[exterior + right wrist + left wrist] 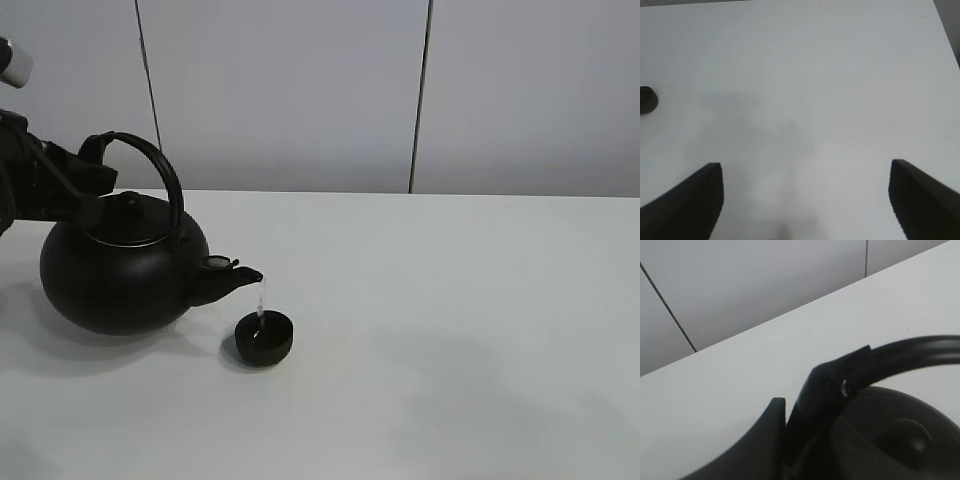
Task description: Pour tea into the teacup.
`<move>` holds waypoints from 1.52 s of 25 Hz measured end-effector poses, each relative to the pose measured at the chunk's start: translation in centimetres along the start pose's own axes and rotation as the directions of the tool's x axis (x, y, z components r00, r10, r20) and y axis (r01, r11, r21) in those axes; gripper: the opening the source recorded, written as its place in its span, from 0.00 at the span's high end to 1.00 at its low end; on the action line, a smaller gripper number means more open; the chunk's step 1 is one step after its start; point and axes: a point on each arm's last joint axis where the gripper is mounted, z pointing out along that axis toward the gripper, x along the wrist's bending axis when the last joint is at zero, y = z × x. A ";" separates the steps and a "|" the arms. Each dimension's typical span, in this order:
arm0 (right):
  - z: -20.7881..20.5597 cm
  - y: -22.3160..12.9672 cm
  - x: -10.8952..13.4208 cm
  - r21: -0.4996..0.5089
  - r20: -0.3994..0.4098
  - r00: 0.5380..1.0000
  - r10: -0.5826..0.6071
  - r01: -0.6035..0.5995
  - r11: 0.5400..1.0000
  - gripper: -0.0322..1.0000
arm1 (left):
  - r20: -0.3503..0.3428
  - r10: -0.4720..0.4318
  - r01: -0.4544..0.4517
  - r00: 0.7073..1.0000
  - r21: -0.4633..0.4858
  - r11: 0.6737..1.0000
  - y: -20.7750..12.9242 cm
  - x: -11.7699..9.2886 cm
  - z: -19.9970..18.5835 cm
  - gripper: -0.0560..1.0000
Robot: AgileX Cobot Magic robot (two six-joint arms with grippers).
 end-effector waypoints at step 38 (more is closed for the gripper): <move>0.0 0.0 0.0 0.000 0.000 1.000 0.000 0.000 1.000 0.37 | -0.013 -0.032 0.032 0.999 0.013 0.999 -0.1 0.1 0.0 0.81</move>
